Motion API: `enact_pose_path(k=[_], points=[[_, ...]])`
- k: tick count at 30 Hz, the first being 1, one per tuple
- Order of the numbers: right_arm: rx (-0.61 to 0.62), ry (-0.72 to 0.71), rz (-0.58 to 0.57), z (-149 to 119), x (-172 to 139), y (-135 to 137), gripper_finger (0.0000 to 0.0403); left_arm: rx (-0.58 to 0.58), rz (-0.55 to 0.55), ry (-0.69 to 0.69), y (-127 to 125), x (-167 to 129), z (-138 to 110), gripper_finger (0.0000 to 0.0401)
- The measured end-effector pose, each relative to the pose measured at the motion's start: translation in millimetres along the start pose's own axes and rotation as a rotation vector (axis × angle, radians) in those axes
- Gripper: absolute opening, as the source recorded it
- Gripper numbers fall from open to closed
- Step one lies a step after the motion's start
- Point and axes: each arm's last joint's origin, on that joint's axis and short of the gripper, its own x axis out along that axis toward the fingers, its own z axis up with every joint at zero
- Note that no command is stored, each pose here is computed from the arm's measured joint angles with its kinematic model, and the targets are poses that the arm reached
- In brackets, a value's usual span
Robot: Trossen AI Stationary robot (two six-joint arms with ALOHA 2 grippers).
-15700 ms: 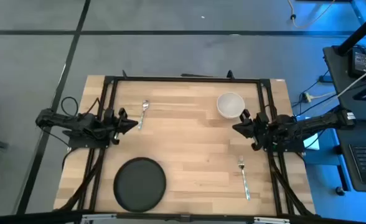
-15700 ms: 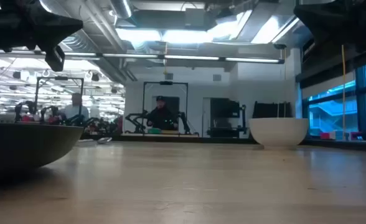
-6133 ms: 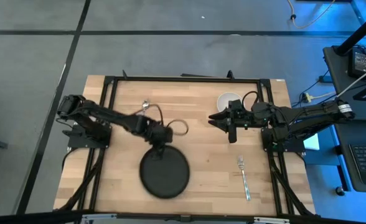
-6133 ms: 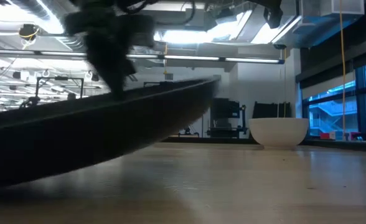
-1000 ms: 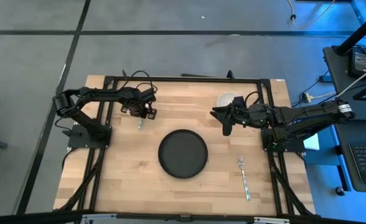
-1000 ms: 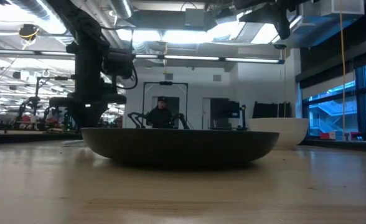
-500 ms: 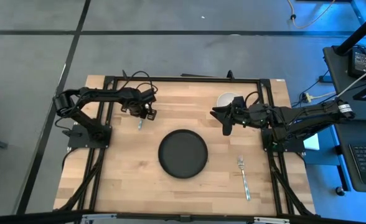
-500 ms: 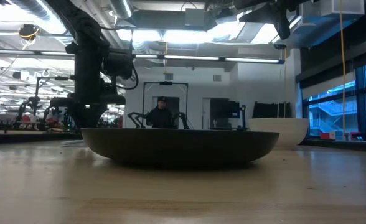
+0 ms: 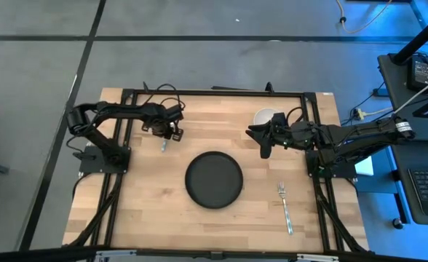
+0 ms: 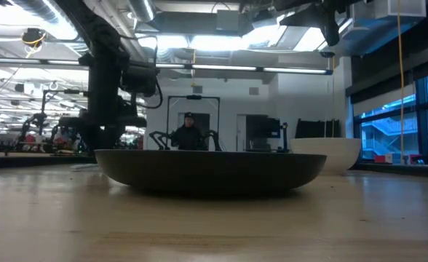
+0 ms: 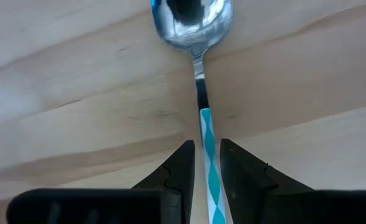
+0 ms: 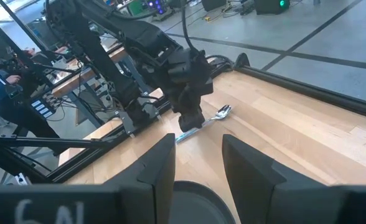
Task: Set table place
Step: Put the green spoon on the left side of the black plate
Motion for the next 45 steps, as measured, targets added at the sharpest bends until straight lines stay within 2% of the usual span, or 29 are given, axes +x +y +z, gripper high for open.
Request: enact_pose_path(k=[9, 16, 19, 23, 27, 31, 36, 45], points=[[0.019, 0.000, 0.000, 0, 0, 0, 0.0135, 0.034, 0.024, 0.031, -4, 13, 1, 0.0068], [0.023, 0.000, 0.000, 0, 0, 0, 0.0135, 0.071, 0.010, 0.036, -7, 13, -1, 0.0016], [0.022, 0.000, 0.000, 0, 0, 0, 0.0135, 0.076, 0.011, 0.038, -8, 12, -3, 0.0014], [0.022, 0.000, 0.000, 0, 0, 0, 0.0135, 0.047, 0.012, 0.060, -10, 10, -5, 0.0019], [0.022, 0.000, 0.000, 0, 0, 0, 0.0135, 0.014, -0.001, 0.169, -18, 1, -13, 0.0016], [0.022, 0.000, -0.001, 0, 0, 0, 0.0135, -0.022, -0.047, 0.147, -36, -14, -14, 0.0016], [0.022, 0.000, -0.001, 0, 0, 0, 0.0135, -0.034, -0.072, 0.130, -62, -35, -29, 0.0016], [0.019, 0.001, -0.001, 0, 0, 0, 0.0135, -0.168, -0.013, 0.131, -83, -48, -76, 0.0020]])
